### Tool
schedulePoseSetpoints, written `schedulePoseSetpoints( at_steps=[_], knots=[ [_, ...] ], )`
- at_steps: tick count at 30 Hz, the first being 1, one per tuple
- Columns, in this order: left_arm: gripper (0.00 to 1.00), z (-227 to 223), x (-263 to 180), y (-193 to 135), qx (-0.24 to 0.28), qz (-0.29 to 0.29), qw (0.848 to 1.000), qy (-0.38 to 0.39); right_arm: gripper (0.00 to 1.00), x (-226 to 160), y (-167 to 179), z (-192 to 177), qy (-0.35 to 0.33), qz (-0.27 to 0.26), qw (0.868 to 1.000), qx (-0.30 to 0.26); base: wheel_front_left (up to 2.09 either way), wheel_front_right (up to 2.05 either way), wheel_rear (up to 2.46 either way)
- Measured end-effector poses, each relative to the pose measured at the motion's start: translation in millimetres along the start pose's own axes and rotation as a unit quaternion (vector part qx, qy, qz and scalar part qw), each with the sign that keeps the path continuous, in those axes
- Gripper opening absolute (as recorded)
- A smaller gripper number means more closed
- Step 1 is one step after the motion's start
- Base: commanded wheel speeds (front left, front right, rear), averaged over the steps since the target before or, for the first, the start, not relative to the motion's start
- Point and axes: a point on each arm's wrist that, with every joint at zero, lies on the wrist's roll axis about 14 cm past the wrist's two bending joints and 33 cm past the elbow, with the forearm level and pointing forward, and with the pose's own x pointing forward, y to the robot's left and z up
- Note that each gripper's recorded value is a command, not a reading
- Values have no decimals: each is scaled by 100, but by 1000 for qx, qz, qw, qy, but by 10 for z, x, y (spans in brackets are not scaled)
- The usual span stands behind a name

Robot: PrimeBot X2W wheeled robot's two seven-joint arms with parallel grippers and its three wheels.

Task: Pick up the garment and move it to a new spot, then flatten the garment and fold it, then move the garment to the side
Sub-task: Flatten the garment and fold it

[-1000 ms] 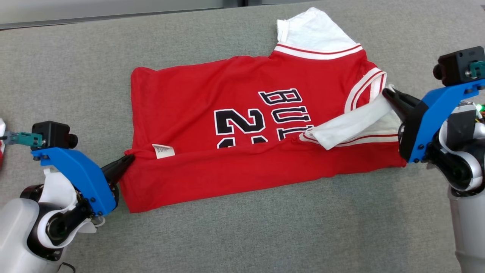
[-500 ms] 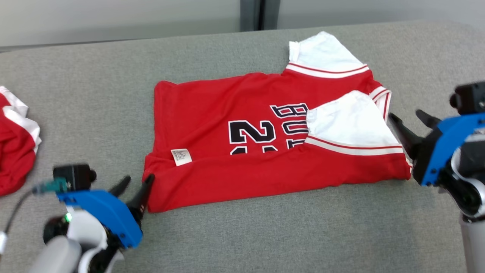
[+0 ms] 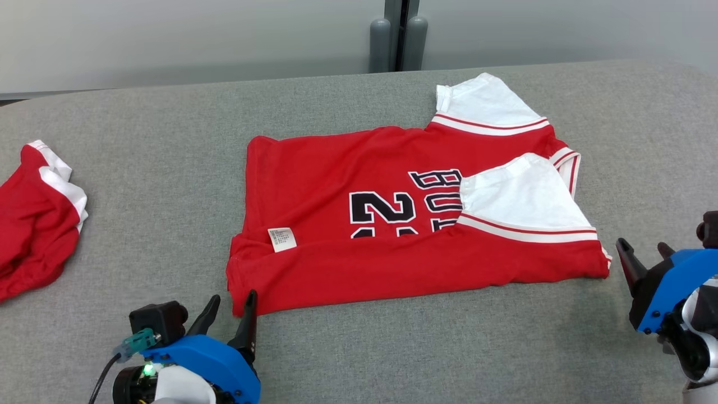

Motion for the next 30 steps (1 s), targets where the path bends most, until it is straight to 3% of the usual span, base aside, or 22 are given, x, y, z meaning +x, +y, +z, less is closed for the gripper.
schedulePoseSetpoints(
  at_steps=[9,23,24,25,26,30],
  knots=[
    [100,-107,128,59,55,16,998,18,100,212,-30,-126,0,-18,1000,19,0,0,0],
    [100,-364,363,64,54,17,997,61,100,502,122,-607,88,-8,995,40,0,0,0],
    [60,-376,370,61,51,15,996,66,87,513,140,-619,91,-5,995,43,0,0,0],
    [26,-382,376,64,52,13,996,68,6,521,154,-634,94,-3,995,44,0,0,0],
    [0,-385,380,70,52,12,996,70,0,526,179,-649,97,1,994,44,0,0,0],
    [0,-378,387,64,47,7,996,72,0,532,262,-611,88,13,995,48,0,0,0]
  ],
)
